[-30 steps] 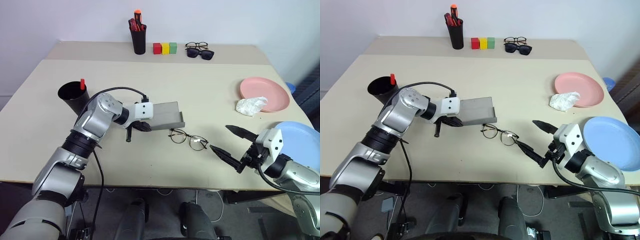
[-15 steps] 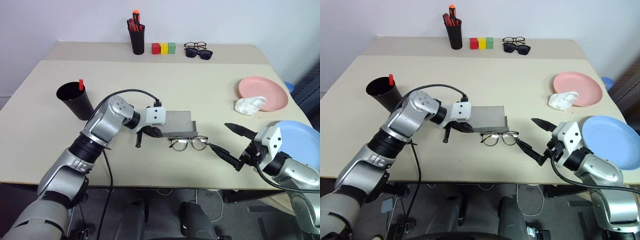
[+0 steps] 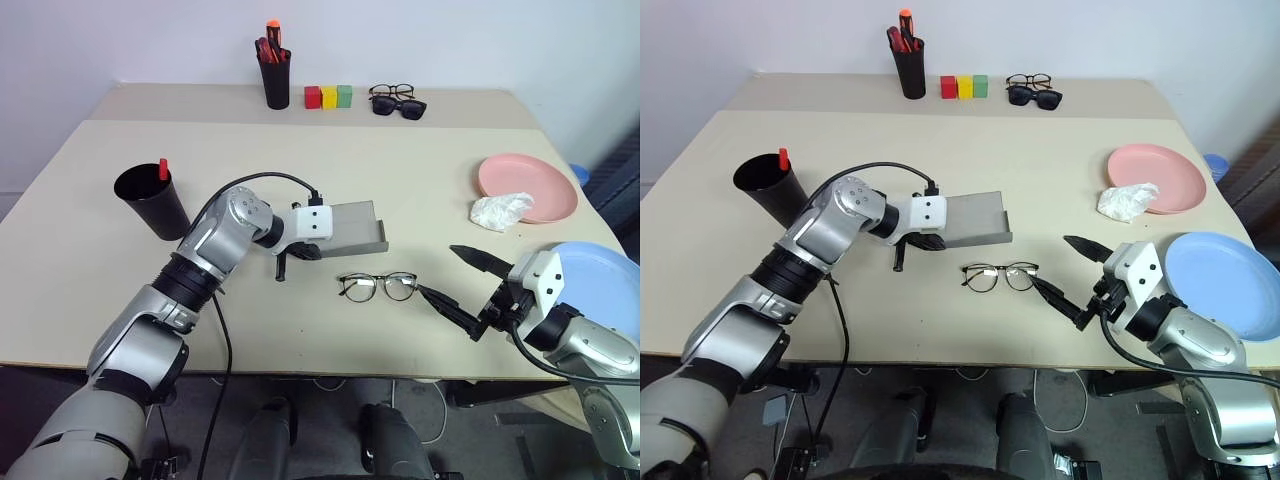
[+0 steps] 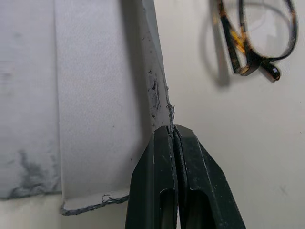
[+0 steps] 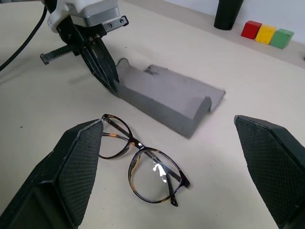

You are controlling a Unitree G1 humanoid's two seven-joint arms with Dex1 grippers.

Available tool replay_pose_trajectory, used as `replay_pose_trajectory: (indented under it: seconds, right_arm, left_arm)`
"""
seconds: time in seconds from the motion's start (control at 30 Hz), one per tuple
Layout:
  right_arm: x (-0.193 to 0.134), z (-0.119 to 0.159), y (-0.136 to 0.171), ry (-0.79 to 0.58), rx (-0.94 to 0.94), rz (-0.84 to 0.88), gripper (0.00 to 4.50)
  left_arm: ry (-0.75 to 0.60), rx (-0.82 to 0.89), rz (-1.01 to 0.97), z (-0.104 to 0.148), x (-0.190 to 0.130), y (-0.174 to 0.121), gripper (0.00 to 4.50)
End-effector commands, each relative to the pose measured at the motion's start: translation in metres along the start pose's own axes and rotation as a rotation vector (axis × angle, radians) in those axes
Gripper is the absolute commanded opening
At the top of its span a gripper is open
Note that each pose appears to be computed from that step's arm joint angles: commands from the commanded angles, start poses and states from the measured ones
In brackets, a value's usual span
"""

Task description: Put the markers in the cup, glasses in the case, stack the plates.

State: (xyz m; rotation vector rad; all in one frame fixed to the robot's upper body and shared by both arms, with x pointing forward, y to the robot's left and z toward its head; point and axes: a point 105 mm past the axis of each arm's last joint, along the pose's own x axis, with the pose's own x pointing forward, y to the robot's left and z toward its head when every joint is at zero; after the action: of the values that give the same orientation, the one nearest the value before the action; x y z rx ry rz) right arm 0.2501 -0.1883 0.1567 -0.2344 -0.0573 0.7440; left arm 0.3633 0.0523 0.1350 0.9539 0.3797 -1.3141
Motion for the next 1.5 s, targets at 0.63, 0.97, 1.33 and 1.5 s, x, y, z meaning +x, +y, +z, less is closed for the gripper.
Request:
replay_pose_trajectory:
  seconds: [0.63,0.97,1.33,1.5]
  right_arm:
    - [-0.046,0.0,0.001,0.089,-0.039,-0.045,4.5]
    - [-0.053,0.002,0.004,0.114,-0.033,-0.071,4.5]
    - [-0.054,-0.003,0.002,0.11,-0.029,-0.054,4.5]
    - [-0.052,-0.004,0.001,0.106,-0.032,-0.045,4.5]
  left_arm:
    - [-0.013,0.082,-0.046,0.011,-0.003,-0.004,0.02]
    - [-0.026,0.116,-0.087,0.017,-0.003,-0.015,0.02]
    - [-0.002,0.109,-0.076,0.015,-0.007,-0.02,0.02]
    - [0.039,0.081,0.003,0.006,-0.006,0.001,0.02]
